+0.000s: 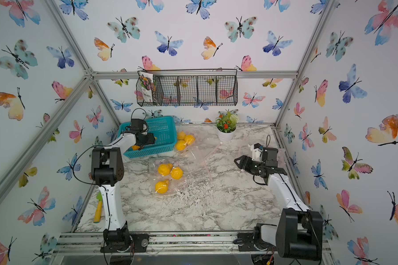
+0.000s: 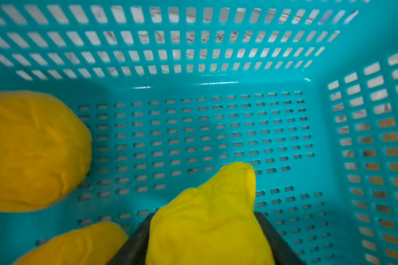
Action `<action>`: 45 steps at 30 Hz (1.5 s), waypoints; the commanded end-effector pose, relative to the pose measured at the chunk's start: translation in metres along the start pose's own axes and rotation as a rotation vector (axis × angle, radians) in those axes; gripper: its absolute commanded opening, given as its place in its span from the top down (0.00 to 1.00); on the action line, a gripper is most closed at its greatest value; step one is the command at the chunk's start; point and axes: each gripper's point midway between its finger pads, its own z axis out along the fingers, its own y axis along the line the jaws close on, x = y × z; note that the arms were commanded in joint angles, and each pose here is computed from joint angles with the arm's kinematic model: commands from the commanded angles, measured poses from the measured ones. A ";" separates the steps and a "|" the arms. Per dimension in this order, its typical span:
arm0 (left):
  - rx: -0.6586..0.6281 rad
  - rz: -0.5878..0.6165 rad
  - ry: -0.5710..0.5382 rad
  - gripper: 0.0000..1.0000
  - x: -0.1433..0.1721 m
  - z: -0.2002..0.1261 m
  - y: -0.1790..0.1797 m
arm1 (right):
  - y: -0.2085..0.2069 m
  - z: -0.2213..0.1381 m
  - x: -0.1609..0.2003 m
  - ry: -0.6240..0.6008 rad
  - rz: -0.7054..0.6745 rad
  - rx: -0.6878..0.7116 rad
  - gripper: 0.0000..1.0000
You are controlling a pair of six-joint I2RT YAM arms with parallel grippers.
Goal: Open the zip-top bag and take out the pear
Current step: Place the pear in the basket, then pick up the zipper food storage bag at the center of the board.
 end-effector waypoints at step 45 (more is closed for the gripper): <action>0.366 0.071 -0.159 0.24 0.044 -0.217 -0.075 | 0.085 0.232 -0.047 -0.092 0.370 -0.354 0.87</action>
